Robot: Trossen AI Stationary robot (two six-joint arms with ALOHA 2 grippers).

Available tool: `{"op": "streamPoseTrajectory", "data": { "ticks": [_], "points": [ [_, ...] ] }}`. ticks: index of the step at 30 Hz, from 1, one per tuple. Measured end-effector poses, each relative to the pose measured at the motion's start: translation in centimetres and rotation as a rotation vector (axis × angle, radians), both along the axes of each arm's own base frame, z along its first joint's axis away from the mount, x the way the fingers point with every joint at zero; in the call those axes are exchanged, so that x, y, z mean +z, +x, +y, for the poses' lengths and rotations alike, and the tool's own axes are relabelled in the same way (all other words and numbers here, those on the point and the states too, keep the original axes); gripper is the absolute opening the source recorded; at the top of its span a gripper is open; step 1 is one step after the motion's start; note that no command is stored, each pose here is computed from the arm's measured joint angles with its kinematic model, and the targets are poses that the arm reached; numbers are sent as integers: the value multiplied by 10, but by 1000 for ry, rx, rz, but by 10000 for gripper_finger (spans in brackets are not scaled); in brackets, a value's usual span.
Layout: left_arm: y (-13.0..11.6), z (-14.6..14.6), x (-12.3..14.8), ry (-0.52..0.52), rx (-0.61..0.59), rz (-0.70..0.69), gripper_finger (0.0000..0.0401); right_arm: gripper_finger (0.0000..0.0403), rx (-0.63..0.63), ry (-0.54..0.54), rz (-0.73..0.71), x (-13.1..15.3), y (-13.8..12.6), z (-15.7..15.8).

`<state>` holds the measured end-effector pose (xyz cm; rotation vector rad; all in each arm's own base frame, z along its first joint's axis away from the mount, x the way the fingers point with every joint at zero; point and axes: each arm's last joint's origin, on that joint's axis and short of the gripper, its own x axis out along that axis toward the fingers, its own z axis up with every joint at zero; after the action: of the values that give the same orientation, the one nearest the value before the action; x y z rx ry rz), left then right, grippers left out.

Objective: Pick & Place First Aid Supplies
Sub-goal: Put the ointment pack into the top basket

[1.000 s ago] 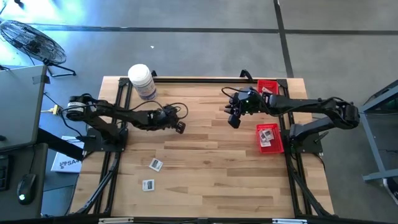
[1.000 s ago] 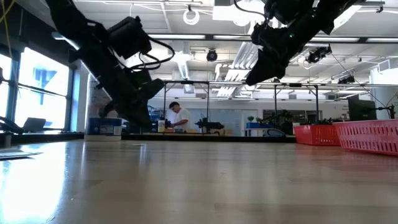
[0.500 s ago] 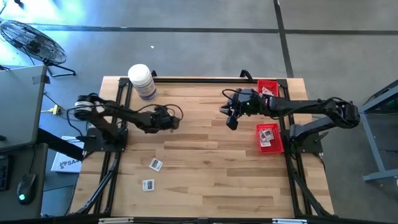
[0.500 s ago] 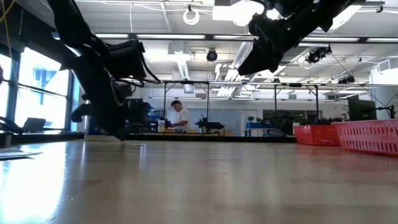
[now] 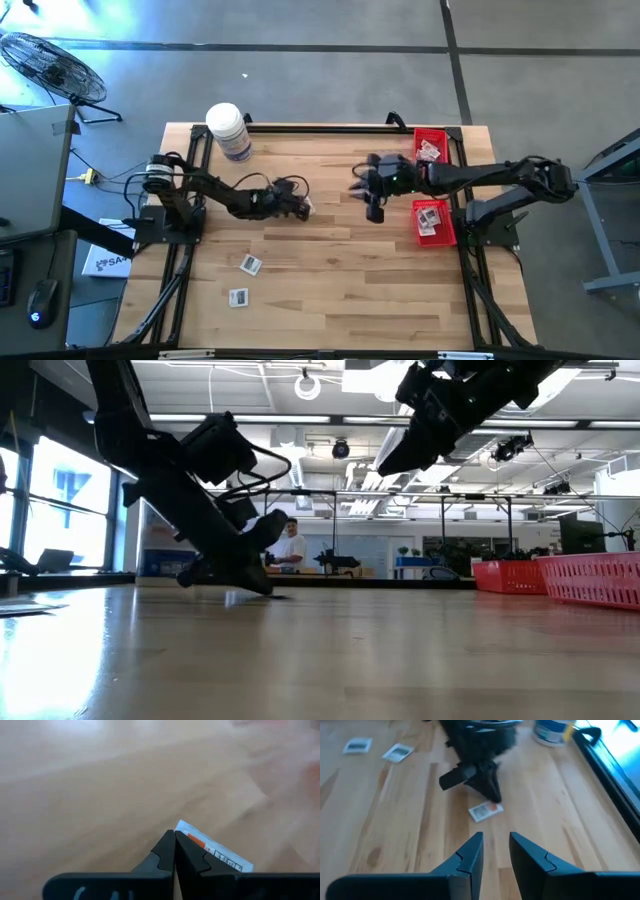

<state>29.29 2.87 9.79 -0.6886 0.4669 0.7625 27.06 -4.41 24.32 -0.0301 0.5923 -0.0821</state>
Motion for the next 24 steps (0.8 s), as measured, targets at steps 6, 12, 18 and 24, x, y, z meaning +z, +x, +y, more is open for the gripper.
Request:
{"op": "streamPoseTrajectory", "data": {
  "ticks": [6, 12, 18, 24],
  "points": [
    [4, 0, -4, -12, -50, -16, 0, 88, 184, -88, 12, -28, 29, 22],
    [6, -1, -5, -35, -79, -40, 0, 88, 286, -174, 61, -58, 52, 38],
    [9, -4, 8, -49, -182, -110, 0, 88, 321, -225, 74, -53, 67, 40],
    [3, -3, 45, 40, -229, -158, 0, 115, 352, -224, 108, -49, 68, 41]
  ]
}}
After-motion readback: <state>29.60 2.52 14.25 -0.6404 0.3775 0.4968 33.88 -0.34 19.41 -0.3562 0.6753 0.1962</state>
